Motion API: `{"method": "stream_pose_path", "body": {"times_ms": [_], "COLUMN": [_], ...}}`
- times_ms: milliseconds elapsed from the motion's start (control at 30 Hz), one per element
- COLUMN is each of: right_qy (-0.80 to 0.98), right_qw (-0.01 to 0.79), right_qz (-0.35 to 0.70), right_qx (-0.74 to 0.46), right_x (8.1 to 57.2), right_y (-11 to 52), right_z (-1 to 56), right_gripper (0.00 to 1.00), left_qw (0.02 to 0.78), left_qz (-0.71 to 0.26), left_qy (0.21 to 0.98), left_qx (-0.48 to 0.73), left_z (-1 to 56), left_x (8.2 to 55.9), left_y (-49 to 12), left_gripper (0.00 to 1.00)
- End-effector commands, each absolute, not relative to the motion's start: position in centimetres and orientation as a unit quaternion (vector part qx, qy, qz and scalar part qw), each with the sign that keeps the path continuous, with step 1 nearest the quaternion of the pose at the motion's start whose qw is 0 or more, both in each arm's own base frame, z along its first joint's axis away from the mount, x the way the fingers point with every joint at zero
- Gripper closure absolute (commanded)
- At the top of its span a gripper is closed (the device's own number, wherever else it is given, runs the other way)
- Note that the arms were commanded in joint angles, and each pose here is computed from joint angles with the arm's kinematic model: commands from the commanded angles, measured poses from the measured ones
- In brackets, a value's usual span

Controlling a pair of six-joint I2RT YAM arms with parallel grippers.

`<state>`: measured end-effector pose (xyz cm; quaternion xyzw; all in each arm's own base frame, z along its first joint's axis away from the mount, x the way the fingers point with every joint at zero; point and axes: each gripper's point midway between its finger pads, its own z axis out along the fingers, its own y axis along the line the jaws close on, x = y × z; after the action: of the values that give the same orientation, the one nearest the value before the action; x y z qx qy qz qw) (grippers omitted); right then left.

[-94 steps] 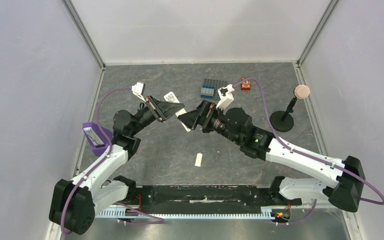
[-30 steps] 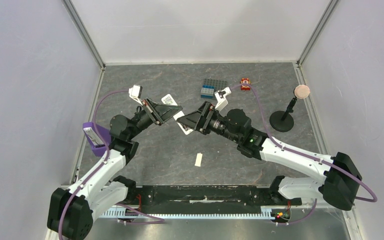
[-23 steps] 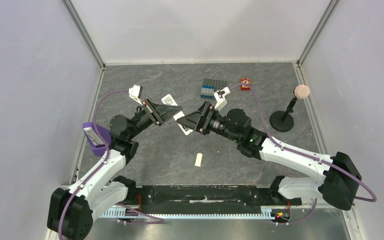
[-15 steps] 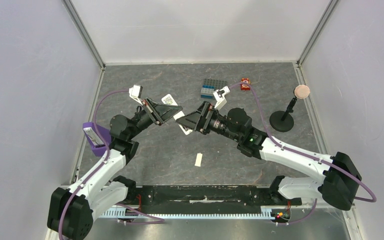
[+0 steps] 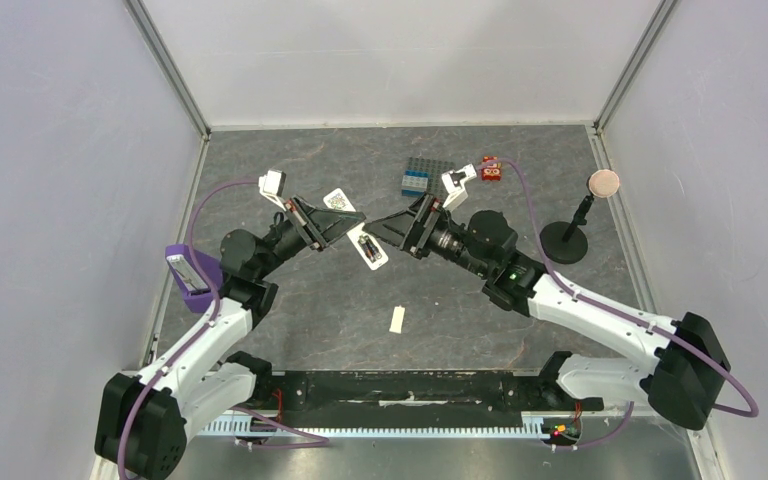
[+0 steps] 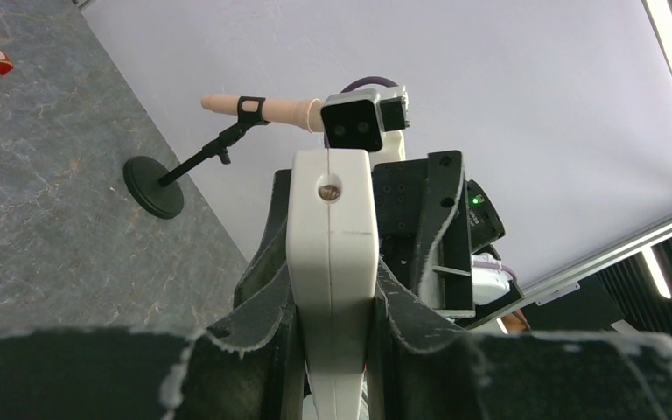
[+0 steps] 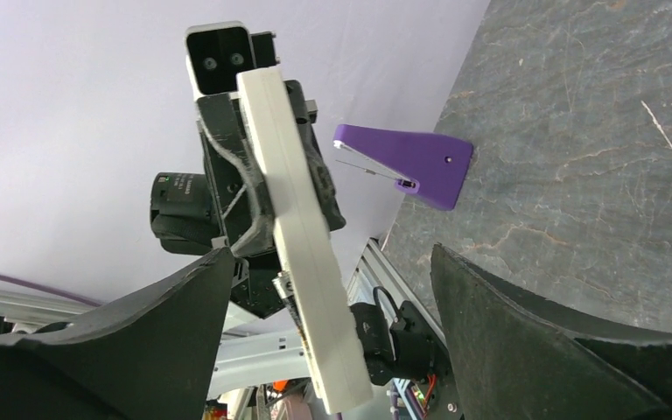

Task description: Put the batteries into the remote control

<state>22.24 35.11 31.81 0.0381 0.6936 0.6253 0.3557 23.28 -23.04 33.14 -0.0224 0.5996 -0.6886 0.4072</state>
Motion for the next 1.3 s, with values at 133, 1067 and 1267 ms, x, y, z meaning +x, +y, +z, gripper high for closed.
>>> {"method": "stream_pose_path", "body": {"times_ms": [133, 1067, 1267], "right_qy": [0.703, 0.688, 0.688], "right_qw": [0.342, 0.35, 0.336], "right_qz": [0.623, 0.634, 0.643], "right_qx": [0.03, 0.032, 0.023], "right_x": [22.5, 22.3, 21.9], "right_y": [36.0, 35.5, 36.0], "right_z": [31.2, 32.8, 32.9], "right_gripper": [0.23, 0.09, 0.07], "left_qw": [0.414, 0.411, 0.413], "left_qz": [-0.705, -0.703, -0.702], "left_qy": [0.576, 0.581, 0.58], "left_qx": [0.0, -0.013, -0.014], "left_z": [34.5, 34.2, 34.3], "left_x": [22.3, 22.8, 22.9], "left_y": [-23.1, -23.1, -23.1], "left_gripper": [0.98, 0.98, 0.98]}}
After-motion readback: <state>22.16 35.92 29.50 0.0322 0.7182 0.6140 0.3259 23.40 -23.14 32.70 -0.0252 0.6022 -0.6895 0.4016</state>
